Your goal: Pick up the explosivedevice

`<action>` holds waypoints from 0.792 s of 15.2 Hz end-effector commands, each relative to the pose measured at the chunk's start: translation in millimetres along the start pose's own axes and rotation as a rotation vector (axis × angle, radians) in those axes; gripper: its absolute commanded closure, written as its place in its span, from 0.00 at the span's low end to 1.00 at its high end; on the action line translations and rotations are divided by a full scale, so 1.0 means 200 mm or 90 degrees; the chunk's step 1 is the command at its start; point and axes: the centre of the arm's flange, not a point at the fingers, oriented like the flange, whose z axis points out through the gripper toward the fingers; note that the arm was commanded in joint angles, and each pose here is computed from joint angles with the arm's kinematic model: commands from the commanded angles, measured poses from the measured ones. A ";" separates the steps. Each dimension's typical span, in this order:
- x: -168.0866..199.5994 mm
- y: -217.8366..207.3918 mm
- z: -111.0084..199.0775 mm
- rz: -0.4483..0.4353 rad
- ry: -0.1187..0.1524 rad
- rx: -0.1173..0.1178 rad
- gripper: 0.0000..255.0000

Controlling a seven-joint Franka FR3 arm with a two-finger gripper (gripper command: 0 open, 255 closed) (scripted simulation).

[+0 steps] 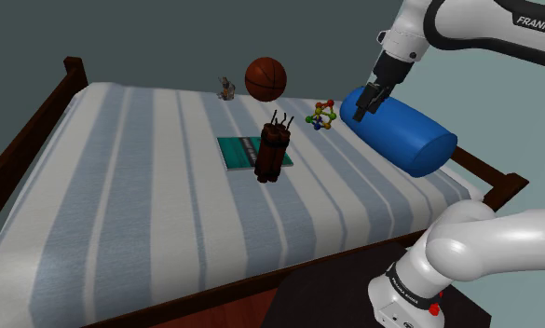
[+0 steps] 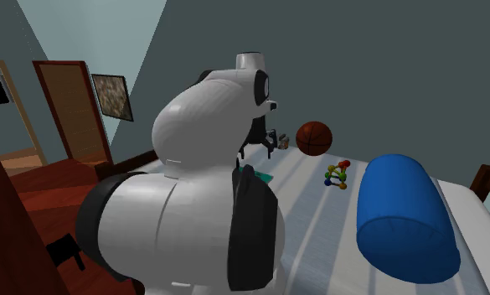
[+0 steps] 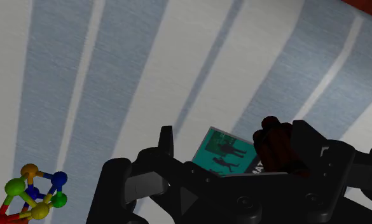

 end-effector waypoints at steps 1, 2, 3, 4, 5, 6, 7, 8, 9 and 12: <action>0.00 0.00 0.00 0.000 0.000 0.000 0.00; 0.06 -0.04 0.01 -0.006 -0.002 0.001 0.00; 0.11 -0.07 0.03 -0.013 -0.005 0.002 0.00; 0.16 -0.11 0.04 -0.019 -0.007 0.004 0.00; 0.22 -0.15 0.06 -0.026 -0.009 0.005 0.00; 0.27 -0.19 0.07 -0.032 -0.011 0.006 0.00; 0.32 -0.23 0.09 -0.039 -0.014 0.007 0.00; 0.38 -0.27 0.10 -0.045 -0.016 0.009 0.00; 0.43 -0.31 0.12 -0.052 -0.018 0.010 0.00; 0.58 -0.43 0.16 -0.071 -0.025 0.013 0.00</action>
